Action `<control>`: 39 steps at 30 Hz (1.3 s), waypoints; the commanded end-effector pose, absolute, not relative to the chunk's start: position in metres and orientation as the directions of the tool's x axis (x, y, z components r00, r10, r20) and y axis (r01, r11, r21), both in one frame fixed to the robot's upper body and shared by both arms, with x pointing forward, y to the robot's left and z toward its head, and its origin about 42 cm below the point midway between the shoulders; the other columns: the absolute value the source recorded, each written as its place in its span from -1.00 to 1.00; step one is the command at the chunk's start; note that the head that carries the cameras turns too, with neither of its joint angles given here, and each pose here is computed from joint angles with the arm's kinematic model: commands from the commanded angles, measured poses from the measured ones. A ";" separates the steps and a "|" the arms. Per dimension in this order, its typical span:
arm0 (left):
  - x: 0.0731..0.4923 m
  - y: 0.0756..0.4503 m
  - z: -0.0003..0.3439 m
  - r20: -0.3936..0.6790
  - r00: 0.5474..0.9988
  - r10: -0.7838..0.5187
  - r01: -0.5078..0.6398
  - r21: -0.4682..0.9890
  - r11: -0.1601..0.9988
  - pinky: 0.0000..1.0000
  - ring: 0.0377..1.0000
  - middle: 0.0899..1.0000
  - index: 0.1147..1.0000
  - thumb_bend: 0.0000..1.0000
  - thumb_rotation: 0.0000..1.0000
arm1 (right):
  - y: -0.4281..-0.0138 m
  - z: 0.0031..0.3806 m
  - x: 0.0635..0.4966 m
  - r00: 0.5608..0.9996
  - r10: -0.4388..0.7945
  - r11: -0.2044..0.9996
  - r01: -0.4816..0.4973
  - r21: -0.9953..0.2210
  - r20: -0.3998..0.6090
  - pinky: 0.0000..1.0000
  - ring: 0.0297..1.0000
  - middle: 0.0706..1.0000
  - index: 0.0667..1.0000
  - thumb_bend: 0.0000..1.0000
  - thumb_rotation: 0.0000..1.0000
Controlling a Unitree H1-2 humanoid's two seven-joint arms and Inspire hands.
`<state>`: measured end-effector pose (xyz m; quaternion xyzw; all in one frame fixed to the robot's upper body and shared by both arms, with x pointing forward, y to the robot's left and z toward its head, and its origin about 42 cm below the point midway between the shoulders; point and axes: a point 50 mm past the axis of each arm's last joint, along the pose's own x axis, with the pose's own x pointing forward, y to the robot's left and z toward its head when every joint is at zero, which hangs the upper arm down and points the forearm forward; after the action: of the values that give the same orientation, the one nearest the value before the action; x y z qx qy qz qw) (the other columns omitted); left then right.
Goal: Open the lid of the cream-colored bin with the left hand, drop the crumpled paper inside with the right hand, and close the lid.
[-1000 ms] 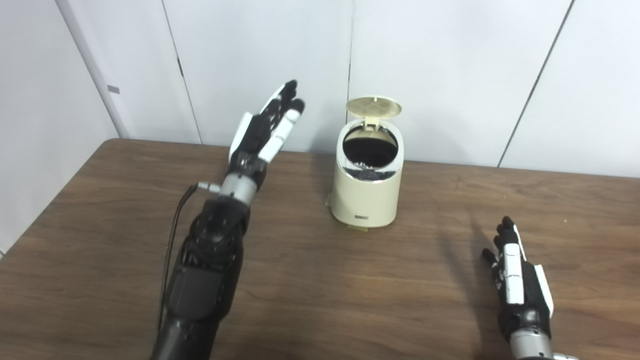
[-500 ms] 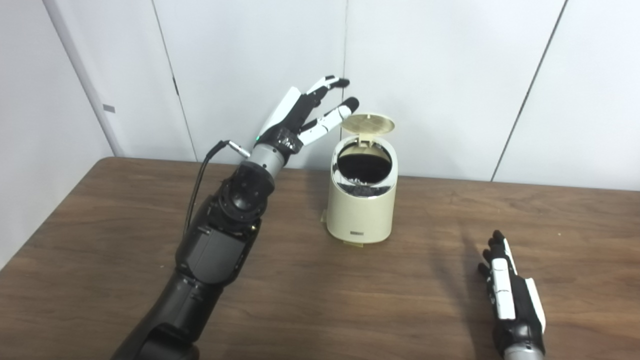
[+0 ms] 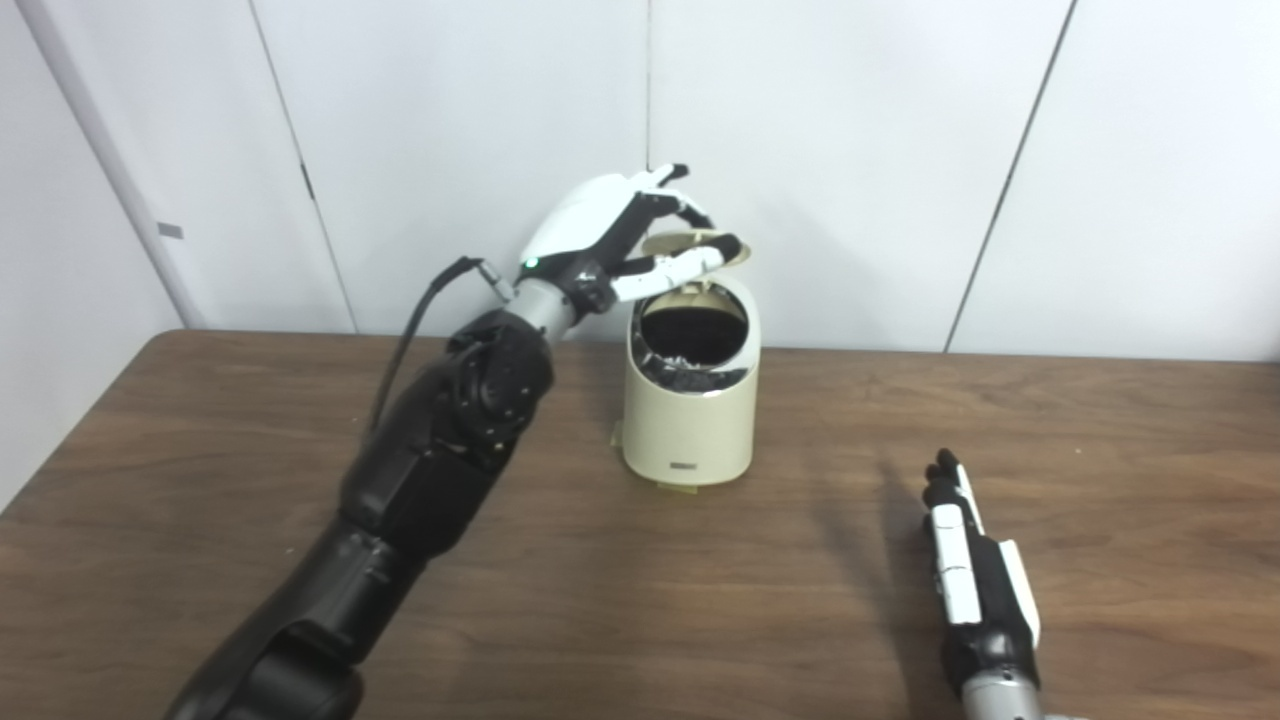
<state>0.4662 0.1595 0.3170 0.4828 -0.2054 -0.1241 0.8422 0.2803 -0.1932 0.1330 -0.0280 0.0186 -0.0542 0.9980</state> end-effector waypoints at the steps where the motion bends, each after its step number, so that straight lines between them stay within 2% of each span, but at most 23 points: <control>1: 0.468 0.157 0.350 0.314 0.846 -0.431 -0.075 0.870 0.487 0.80 0.97 0.94 0.27 0.33 0.74 | -0.186 0.136 0.284 0.995 -0.098 0.994 0.096 -0.054 -0.035 0.99 0.98 0.98 1.00 0.15 1.00; 7: 0.463 0.159 0.353 0.294 0.845 -0.447 -0.078 0.894 0.441 0.82 0.95 0.84 0.17 0.30 0.83 | -0.185 0.135 0.284 0.994 -0.106 0.989 0.102 -0.103 -0.034 0.90 0.93 0.96 1.00 0.06 1.00; 12: 0.456 0.161 0.354 0.300 0.834 -0.462 -0.123 0.919 0.373 0.74 0.87 0.77 0.13 0.24 0.88 | -0.183 0.136 0.285 0.994 -0.108 0.988 0.104 -0.118 -0.033 0.87 0.90 0.95 1.00 0.08 1.00; 15: 0.452 0.161 0.354 0.293 0.838 -0.460 -0.122 0.923 0.365 0.77 0.90 0.78 0.10 0.25 0.87 | -0.183 0.137 0.284 0.993 -0.110 0.987 0.105 -0.123 -0.035 0.86 0.90 0.95 1.00 0.08 1.00; 27: 0.449 0.163 0.341 0.247 0.838 -0.486 -0.075 0.935 0.345 0.71 0.88 0.75 0.20 0.27 0.88 | -0.180 0.138 0.286 0.992 -0.116 0.982 0.106 -0.158 -0.051 0.89 0.86 0.91 1.00 0.07 1.00; 33: 0.448 0.166 0.328 0.217 0.840 -0.497 -0.066 0.951 0.303 0.72 0.89 0.74 0.22 0.29 0.93 | -0.179 0.142 0.286 0.993 -0.111 0.983 0.104 -0.153 -0.035 0.93 0.87 0.92 1.00 0.07 1.00; 39: 0.448 0.167 0.318 0.188 0.837 -0.513 -0.061 0.965 0.255 0.71 0.89 0.74 0.24 0.25 0.89 | -0.180 0.144 0.286 0.993 -0.112 0.986 0.107 -0.127 -0.035 0.90 0.88 0.92 1.00 0.07 1.00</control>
<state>0.4444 0.1643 0.2973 0.5771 -0.2157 -0.1687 0.7694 0.2820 -0.1860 0.1370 -0.0793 0.0254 -0.0649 0.9944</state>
